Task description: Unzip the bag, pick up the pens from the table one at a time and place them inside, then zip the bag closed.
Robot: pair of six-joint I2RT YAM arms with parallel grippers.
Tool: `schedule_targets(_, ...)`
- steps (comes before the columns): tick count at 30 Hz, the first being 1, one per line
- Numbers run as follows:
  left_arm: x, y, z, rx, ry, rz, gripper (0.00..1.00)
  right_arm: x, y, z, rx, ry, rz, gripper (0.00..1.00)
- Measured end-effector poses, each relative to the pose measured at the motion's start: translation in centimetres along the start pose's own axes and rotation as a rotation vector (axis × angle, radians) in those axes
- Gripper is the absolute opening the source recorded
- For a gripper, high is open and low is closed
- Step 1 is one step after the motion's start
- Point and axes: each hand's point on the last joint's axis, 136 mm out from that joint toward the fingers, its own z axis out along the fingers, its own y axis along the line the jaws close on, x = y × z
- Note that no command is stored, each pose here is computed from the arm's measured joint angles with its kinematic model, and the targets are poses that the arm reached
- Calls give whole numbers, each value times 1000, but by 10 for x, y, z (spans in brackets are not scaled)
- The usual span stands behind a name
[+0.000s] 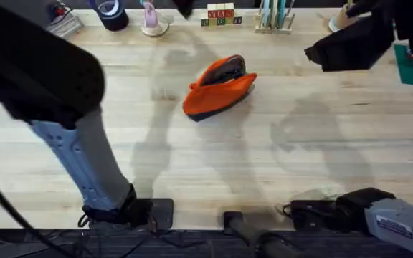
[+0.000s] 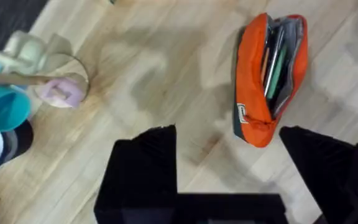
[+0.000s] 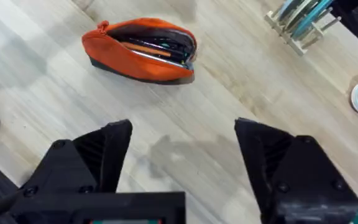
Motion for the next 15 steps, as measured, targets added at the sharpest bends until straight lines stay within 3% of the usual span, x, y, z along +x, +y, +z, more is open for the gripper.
schedule_targets(7,14,28,-26,53,-150,-43,995,0,0,0,0,0,-15,998)
schedule_targets(15,25,33,-32,78,-182,-74,995,0,0,0,1,0,-19,998)
